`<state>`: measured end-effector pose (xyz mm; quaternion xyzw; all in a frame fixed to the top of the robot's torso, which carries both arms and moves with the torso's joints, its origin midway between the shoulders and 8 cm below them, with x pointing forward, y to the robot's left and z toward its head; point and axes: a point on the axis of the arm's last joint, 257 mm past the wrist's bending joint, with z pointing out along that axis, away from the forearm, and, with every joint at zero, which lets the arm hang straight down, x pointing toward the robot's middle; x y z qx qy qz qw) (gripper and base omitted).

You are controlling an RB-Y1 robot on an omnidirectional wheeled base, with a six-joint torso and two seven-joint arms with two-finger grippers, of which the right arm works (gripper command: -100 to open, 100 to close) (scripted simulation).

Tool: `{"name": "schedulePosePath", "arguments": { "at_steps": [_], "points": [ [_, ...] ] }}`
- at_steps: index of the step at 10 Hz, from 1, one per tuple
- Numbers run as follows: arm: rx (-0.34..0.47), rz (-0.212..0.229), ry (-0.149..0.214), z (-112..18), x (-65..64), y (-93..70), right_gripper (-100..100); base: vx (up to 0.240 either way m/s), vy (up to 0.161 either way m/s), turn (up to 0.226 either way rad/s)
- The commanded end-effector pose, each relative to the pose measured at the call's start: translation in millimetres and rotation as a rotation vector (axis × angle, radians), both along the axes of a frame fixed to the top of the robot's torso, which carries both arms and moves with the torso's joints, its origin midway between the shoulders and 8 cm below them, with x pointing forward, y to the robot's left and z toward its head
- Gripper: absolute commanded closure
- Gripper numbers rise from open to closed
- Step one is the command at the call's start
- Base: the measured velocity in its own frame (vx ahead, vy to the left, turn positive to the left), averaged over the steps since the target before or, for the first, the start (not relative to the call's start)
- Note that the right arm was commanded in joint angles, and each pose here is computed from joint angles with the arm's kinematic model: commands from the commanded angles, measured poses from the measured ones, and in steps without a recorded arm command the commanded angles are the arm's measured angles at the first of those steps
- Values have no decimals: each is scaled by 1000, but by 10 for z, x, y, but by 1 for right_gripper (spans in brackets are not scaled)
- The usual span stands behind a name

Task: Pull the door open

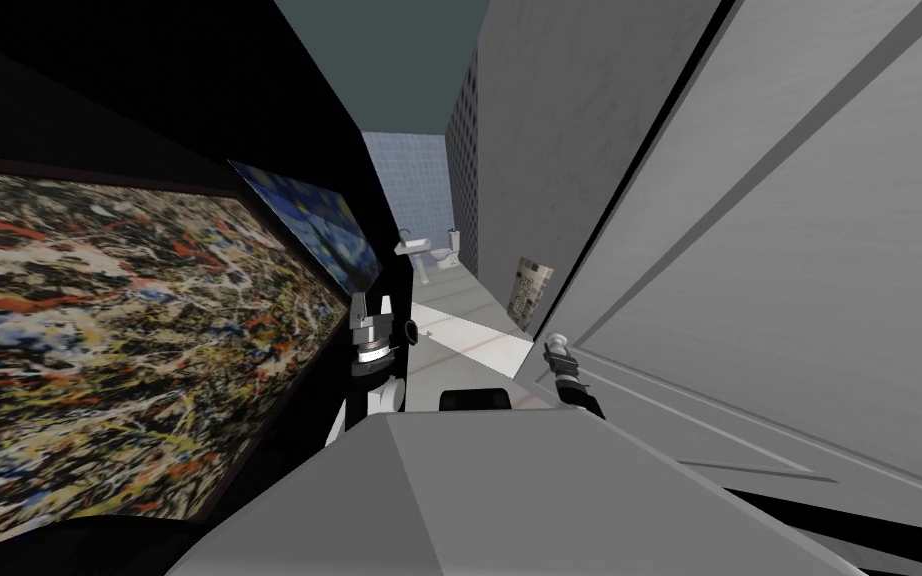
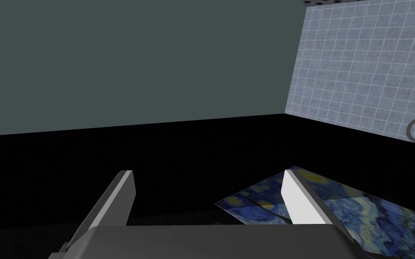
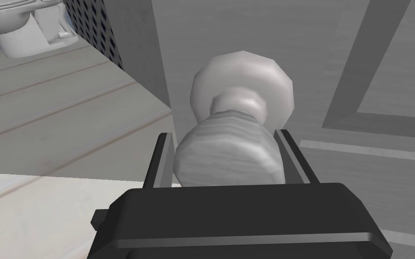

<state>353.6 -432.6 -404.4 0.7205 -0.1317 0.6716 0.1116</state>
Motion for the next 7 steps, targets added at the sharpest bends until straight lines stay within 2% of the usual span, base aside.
{"name": "schedulePosePath", "arguments": {
  "at_steps": [1, 7],
  "points": [
    [-1, -21, -13, 13, 22, 43, 100, 2, 3, -10],
    [-44, -174, -58, 121, -41, -167, 100, -6, 15, -24]
  ]
}}
